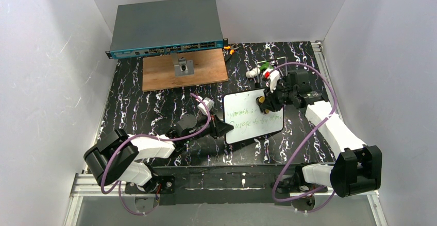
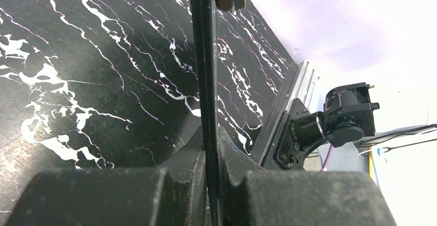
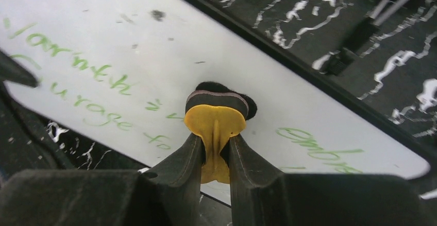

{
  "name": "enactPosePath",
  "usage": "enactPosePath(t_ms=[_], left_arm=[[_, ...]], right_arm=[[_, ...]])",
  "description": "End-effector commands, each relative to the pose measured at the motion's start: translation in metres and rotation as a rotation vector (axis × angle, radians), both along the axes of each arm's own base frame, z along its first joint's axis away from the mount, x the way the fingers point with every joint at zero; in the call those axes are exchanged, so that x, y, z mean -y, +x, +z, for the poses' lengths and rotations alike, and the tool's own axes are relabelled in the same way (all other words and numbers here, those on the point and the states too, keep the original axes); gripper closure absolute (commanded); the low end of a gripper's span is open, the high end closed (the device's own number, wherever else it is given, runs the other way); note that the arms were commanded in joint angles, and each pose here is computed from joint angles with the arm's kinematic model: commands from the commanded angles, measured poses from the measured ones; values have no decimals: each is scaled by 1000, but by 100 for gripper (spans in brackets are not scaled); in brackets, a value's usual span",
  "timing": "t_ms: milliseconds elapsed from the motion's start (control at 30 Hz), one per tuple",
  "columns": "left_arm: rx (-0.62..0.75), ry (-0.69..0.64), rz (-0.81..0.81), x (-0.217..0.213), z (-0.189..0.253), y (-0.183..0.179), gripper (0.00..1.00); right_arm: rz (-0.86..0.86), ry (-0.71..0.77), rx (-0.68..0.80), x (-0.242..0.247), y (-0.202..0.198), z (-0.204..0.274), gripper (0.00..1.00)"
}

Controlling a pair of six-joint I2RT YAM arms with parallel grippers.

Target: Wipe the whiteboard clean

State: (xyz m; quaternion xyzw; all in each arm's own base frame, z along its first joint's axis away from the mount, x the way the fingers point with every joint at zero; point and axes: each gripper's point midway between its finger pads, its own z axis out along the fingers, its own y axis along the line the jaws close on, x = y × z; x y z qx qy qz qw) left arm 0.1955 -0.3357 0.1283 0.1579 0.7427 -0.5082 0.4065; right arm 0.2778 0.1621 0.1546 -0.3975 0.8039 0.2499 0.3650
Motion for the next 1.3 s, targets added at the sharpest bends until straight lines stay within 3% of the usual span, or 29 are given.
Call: enactPosePath(t_ms=[0, 100, 333, 433, 533, 800, 933, 1267], left_arm=[[78, -23, -72, 8, 20, -9, 100], [76, -24, -73, 9, 19, -8, 100], [74, -26, -73, 9, 18, -9, 100], [75, -28, -72, 9, 19, -8, 100], [74, -26, -71, 9, 19, -8, 100], [74, -26, -68, 8, 19, -8, 100], [75, -26, -70, 8, 20, -9, 100], [73, -29, -71, 9, 20, -8, 100]], right_arm=[[-197, -59, 110, 27, 42, 9, 99], [-193, -73, 90, 30, 40, 4, 99], [128, 58, 23, -11, -12, 12, 99], [172, 77, 24, -18, -20, 15, 99], [135, 59, 33, -14, -13, 14, 99], [-198, -82, 123, 28, 43, 9, 99], [-228, -82, 124, 35, 46, 9, 99], [126, 67, 36, -14, -12, 15, 99]])
